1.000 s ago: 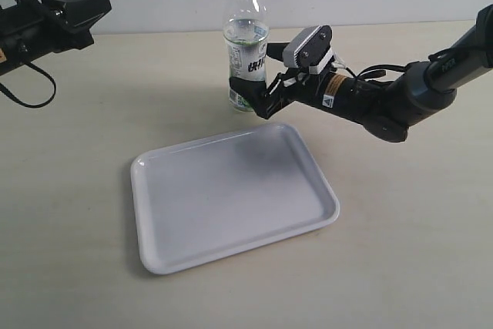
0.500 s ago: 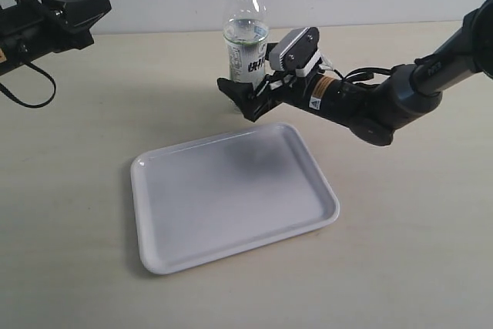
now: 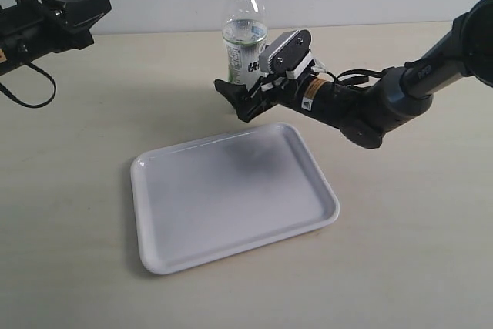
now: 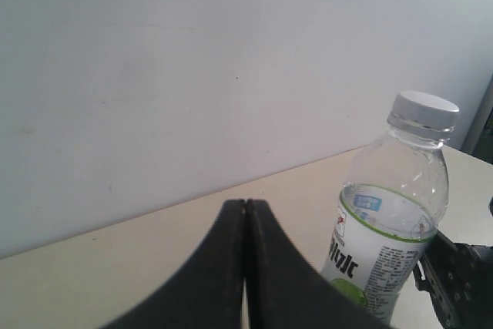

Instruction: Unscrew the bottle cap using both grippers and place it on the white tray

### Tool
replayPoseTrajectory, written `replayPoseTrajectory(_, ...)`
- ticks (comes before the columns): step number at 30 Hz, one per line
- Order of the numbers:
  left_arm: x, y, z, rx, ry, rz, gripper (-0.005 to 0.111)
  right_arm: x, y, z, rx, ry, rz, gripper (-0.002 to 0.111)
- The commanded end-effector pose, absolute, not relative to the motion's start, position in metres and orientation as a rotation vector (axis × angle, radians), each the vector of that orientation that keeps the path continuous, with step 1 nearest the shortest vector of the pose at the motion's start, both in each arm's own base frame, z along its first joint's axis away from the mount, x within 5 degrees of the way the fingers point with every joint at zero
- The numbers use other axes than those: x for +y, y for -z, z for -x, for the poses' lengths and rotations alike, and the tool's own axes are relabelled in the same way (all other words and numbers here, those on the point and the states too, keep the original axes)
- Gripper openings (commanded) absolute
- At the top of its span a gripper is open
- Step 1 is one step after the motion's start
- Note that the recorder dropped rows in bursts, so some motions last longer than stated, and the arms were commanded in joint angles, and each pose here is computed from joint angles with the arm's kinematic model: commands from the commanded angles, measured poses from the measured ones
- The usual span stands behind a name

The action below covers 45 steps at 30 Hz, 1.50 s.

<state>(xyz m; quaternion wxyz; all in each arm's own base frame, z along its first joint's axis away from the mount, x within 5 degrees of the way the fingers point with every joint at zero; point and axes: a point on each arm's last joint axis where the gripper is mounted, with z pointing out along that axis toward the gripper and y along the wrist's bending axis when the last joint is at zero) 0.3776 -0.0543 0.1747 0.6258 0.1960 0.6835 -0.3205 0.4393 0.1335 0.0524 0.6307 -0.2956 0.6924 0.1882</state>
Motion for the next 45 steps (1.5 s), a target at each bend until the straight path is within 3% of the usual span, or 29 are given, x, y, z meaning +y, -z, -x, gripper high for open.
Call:
replayPoseTrajectory(1, -0.0556, -0.1789, -0.3771, 1.554, 0.730, -0.461, 0.000, 0.1303, -0.0545, -0.4436, 1.595, -0.406, 0.613, 0.091)
replayPoseTrajectory(8, -0.0556, -0.1789, -0.3771, 1.554, 0.730, -0.461, 0.000, 0.1296, -0.0532, -0.4439, 1.611, -0.399, 0.611, 0.071)
replayPoseTrajectory(16, -0.0556, -0.1789, -0.3771, 1.554, 0.730, -0.461, 0.000, 0.1294, -0.0518, -0.4438, 1.626, -0.393, 0.616, 0.071)
replayPoseTrajectory(24, -0.0556, -0.1789, -0.3771, 1.554, 0.730, -0.461, 0.000, 0.1325, -0.0515, -0.4427, 1.624, -0.398, 0.631, 0.083)
replayPoseTrajectory(38, -0.0557, -0.1788, -0.3770, 1.555, 0.731, -0.464, 0.000, 0.1266, -0.0473, -0.4459, 1.697, -0.360, 0.556, 0.082)
replayPoseTrajectory(40, -0.0557, -0.1788, -0.3770, 1.555, 0.731, -0.464, 0.000, 0.1258, -0.0475, -0.4464, 1.699, -0.357, 0.542, 0.075)
replayPoseTrajectory(45, -0.0557, -0.1788, -0.3770, 1.555, 0.731, -0.464, 0.000, 0.1251, -0.0477, -0.4468, 1.701, -0.353, 0.530, 0.028)
